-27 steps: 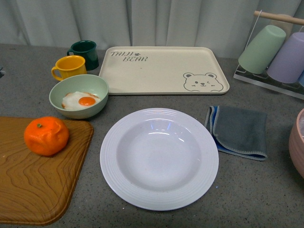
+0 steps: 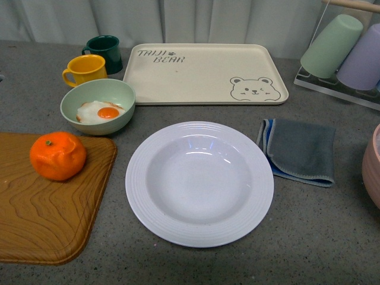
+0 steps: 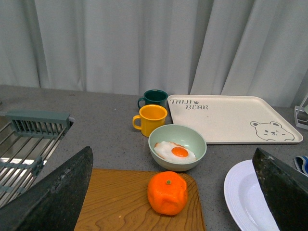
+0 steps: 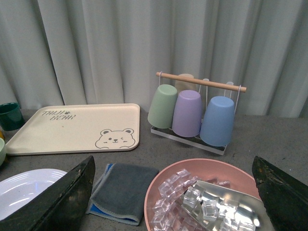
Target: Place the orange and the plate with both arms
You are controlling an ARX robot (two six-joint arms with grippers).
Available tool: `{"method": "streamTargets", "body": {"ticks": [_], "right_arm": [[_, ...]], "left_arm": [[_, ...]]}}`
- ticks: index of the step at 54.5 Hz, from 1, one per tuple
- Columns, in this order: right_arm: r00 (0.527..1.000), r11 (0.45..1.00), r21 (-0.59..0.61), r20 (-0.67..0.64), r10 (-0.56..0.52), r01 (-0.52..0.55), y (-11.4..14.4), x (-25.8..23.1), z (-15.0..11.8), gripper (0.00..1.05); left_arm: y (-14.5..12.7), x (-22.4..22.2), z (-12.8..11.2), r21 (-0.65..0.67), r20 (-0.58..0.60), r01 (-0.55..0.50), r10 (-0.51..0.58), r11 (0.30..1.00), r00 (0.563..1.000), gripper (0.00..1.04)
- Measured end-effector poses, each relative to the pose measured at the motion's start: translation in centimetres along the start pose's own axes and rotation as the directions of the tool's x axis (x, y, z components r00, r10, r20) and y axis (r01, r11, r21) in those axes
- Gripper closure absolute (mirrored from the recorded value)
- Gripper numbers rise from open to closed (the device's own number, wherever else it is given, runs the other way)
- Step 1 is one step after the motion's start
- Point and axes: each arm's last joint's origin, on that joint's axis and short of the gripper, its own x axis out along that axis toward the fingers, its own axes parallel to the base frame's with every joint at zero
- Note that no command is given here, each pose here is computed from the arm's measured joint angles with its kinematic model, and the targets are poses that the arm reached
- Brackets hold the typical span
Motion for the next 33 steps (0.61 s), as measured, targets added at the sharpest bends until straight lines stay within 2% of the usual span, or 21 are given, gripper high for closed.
{"method": "streamTargets", "body": {"ticks": [31,33], "right_arm": [[1.0,1.0,0.0,0.0,0.0,0.0,0.0,0.0,0.0,0.09],[1.0,1.0,0.0,0.0,0.0,0.0,0.0,0.0,0.0,0.09]], "left_arm": [[0.01,0.01,0.0,0.0,-0.002,-0.004,0.004,1.0,1.0,0.07],[0.0,0.11,-0.14,-0.03,-0.123,-0.063,0.059,0.998,0.991,0.07]]}}
